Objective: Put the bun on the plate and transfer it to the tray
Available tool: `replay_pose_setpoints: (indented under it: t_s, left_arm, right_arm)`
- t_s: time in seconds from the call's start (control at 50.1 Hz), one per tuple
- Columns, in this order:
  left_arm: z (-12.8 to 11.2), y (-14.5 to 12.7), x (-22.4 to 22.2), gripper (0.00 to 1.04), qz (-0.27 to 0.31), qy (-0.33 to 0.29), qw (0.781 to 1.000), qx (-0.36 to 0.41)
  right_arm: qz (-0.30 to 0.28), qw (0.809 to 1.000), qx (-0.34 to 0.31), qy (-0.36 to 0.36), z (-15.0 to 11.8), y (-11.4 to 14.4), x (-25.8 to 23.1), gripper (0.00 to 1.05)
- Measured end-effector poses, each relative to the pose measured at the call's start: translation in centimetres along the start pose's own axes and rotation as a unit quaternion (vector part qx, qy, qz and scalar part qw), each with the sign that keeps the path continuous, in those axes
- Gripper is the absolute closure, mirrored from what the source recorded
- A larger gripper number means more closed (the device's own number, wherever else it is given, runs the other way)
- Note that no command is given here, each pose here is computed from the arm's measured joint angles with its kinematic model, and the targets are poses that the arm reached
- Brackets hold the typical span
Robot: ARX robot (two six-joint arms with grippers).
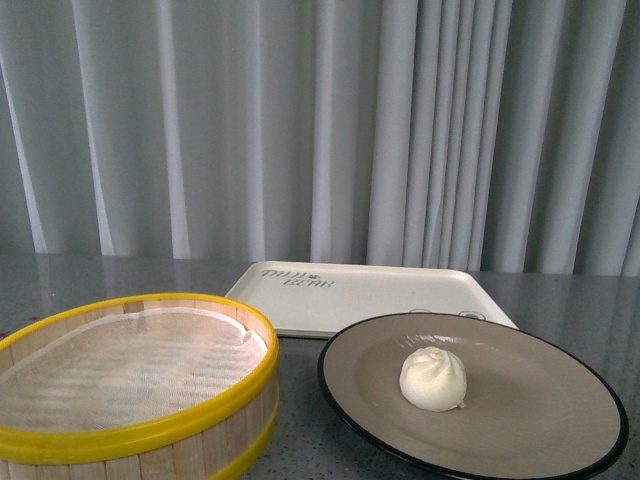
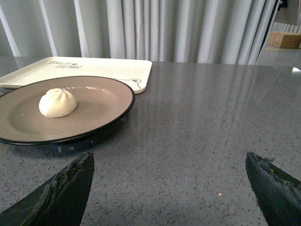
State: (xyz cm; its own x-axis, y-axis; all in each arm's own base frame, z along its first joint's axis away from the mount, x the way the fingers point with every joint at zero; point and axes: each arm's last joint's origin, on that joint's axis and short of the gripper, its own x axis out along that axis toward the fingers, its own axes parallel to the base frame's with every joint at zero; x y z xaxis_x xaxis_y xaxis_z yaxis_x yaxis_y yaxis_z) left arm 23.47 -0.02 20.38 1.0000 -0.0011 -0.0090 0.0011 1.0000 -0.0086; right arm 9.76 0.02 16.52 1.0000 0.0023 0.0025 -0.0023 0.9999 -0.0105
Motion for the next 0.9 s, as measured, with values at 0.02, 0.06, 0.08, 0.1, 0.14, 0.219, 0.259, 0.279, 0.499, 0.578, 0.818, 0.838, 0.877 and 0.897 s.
replay_pose_setpoints:
  t_s: [0.02, 0.06, 0.08, 0.1, 0.14, 0.219, 0.259, 0.279, 0.499, 0.578, 0.818, 0.838, 0.877, 0.897]
  left_arm:
    - [-0.2, 0.0, -0.5, 1.01, 0.000, -0.001, 1.000, 0.000]
    - [-0.5, 0.0, -1.1, 1.01, 0.000, 0.000, 1.000, 0.000]
    - [-0.5, 0.0, -1.2, 1.01, 0.000, 0.000, 1.000, 0.000]
    - [-0.6, 0.0, -1.5, 1.01, 0.000, 0.000, 1.000, 0.000]
    - [-0.8, 0.0, -1.9, 1.01, 0.000, 0.000, 1.000, 0.000]
    - [-1.3, 0.0, -2.8, 1.01, 0.001, 0.001, 1.000, 0.000]
    - [-1.4, 0.0, -3.2, 1.01, 0.001, 0.000, 1.000, 0.000]
    - [-1.5, 0.0, -3.5, 1.01, 0.001, -0.001, 1.000, 0.000]
    - [-2.2, 0.0, -5.5, 1.01, 0.000, -0.001, 1.000, 0.000]
    - [-2.5, 0.0, -6.1, 1.01, 0.001, 0.000, 1.000, 0.000]
    - [-3.0, 0.0, -7.8, 1.01, 0.000, 0.000, 1.000, 0.000]
    - [-3.0, 0.0, -7.9, 1.01, 0.000, 0.000, 1.000, 0.000]
    - [-3.3, 0.0, -8.1, 1.01, 0.001, 0.000, 1.000, 0.000]
    - [-3.5, 0.0, -8.3, 1.01, 0.001, -0.006, 1.000, 0.000]
  right_arm:
    - [0.000, 1.000, 0.000, 0.000, 0.0, 0.0, 0.0, 0.09]
    - [0.000, 1.000, 0.000, 0.000, 0.0, 0.0, 0.0, 0.09]
    - [0.000, 1.000, 0.000, 0.000, 0.0, 0.0, 0.0, 0.09]
    - [0.000, 1.000, 0.000, 0.000, 0.0, 0.0, 0.0, 0.09]
    - [0.000, 1.000, 0.000, 0.000, 0.0, 0.0, 0.0, 0.09]
    - [0.000, 1.000, 0.000, 0.000, 0.0, 0.0, 0.0, 0.09]
    - [0.000, 1.000, 0.000, 0.000, 0.0, 0.0, 0.0, 0.09]
    - [0.000, 1.000, 0.000, 0.000, 0.0, 0.0, 0.0, 0.09]
    - [0.000, 1.000, 0.000, 0.000, 0.0, 0.0, 0.0, 0.09]
    - [0.000, 1.000, 0.000, 0.000, 0.0, 0.0, 0.0, 0.09]
    - [0.000, 1.000, 0.000, 0.000, 0.0, 0.0, 0.0, 0.09]
    - [0.000, 1.000, 0.000, 0.000, 0.0, 0.0, 0.0, 0.09]
    - [0.000, 1.000, 0.000, 0.000, 0.0, 0.0, 0.0, 0.09]
    - [0.000, 1.000, 0.000, 0.000, 0.0, 0.0, 0.0, 0.09]
